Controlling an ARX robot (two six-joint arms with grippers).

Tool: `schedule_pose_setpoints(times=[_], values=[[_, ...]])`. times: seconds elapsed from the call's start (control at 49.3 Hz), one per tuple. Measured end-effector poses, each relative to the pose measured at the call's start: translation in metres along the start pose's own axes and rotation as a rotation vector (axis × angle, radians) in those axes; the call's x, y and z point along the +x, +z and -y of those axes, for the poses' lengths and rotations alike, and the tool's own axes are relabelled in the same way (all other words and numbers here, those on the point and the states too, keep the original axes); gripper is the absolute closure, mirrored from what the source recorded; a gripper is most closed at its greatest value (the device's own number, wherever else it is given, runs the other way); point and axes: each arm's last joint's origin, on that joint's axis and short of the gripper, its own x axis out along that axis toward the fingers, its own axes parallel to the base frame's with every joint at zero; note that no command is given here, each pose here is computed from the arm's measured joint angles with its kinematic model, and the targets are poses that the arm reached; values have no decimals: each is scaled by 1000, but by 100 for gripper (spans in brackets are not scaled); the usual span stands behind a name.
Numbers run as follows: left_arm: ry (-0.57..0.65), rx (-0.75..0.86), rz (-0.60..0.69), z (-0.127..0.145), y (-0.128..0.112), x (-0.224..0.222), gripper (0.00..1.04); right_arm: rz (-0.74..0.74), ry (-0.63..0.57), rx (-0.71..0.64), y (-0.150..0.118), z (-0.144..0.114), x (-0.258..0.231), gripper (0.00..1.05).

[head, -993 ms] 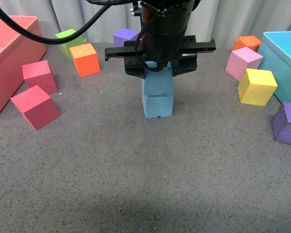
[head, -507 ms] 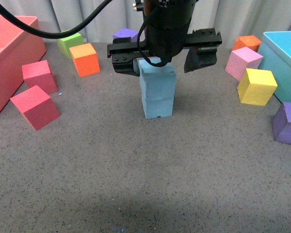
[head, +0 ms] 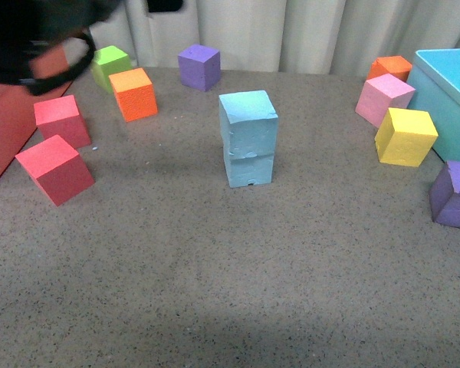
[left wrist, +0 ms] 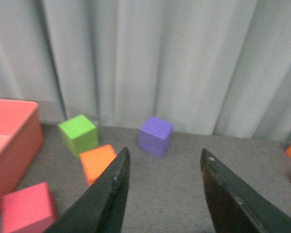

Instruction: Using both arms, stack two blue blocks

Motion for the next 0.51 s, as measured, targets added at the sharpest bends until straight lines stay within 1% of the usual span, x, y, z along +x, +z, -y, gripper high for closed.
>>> schedule_pose_setpoints(times=[0.02, 0.061, 0.101, 0.122, 0.243, 0.345, 0.426, 0.507], values=[[5, 2, 36, -12, 3, -10, 63, 0, 0, 0, 0, 0, 0, 10], [10, 9, 67, -28, 6, -26, 72, 0, 1, 0, 0, 0, 0, 10], [13, 22, 70, -42, 5, -40, 81, 0, 3, 0, 0, 0, 0, 10], [14, 23, 69, -45, 5, -43, 82, 0, 3, 0, 0, 0, 0, 10], [8, 44, 36, -66, -6, -68, 101, 0, 2, 0, 0, 0, 0, 10], [-3, 56, 23, -80, -11, -87, 101, 0, 2, 0, 0, 0, 0, 10], [-1, 53, 51, -94, -13, -105, 101, 0, 2, 0, 0, 0, 0, 10], [5, 57, 35, -102, -20, -116, 101, 0, 2, 0, 0, 0, 0, 10]])
